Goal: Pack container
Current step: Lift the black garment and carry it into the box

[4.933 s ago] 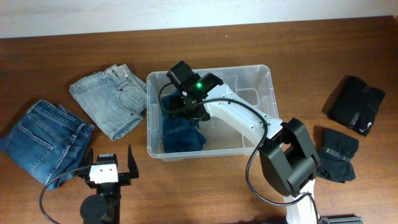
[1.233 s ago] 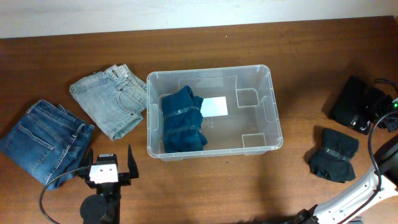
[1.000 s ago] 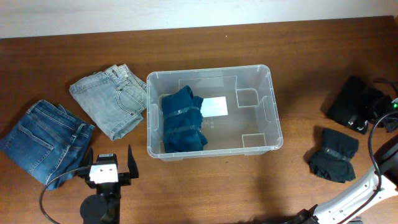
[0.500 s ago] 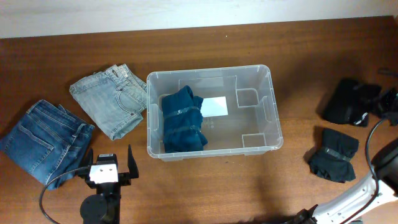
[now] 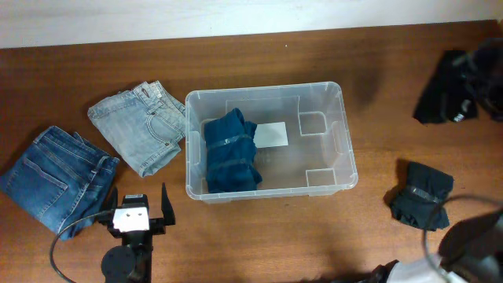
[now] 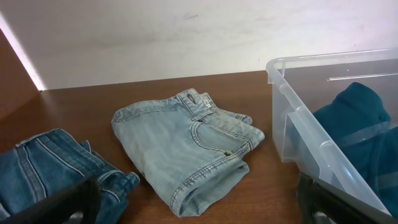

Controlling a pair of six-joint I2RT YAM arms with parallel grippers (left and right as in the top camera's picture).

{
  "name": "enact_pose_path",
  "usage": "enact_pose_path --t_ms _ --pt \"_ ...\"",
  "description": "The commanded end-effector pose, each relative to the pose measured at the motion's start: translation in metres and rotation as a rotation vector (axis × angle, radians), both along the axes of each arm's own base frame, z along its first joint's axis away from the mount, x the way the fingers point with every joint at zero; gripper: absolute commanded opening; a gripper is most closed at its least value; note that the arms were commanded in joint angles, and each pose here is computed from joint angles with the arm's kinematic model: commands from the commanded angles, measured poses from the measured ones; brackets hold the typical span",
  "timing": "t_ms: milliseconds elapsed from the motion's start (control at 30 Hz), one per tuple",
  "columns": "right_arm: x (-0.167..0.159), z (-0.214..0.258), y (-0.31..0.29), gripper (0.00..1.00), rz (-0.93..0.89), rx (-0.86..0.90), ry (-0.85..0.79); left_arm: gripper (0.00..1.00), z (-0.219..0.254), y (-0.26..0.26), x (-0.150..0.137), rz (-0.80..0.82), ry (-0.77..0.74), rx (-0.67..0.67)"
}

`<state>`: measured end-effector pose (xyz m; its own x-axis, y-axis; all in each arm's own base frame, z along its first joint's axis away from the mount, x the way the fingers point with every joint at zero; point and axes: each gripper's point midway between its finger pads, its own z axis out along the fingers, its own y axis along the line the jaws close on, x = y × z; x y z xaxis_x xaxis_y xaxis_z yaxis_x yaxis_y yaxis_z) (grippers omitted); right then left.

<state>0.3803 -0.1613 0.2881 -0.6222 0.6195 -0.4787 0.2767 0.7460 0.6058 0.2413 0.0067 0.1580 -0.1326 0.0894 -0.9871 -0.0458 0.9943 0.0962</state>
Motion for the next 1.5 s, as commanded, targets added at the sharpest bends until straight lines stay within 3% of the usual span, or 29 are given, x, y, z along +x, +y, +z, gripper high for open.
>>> enact_pose_path --t_ms 0,133,333,733,1133,1467 --pt "-0.016 0.075 0.073 0.04 0.164 -0.073 -0.182 0.99 -0.003 0.0 0.0 -0.006 0.001 0.01" --pt "-0.034 0.106 0.148 0.04 0.325 -0.127 -0.257 1.0 -0.003 0.0 0.0 -0.006 0.001 0.01" --pt "-0.041 0.094 0.215 0.04 0.464 -0.125 -0.195 1.0 -0.003 0.0 0.0 -0.006 0.001 0.011" --pt "-0.027 0.0 0.325 0.04 0.695 -0.07 0.092 1.0 -0.003 0.0 0.0 -0.006 0.001 0.01" --pt "-0.015 -0.086 0.361 0.04 0.607 -0.062 0.29 1.0 -0.003 0.0 0.0 -0.006 0.001 0.01" --pt "-0.029 -0.163 0.366 0.04 0.549 -0.006 0.378 0.99 -0.003 0.0 0.0 -0.006 0.001 0.01"
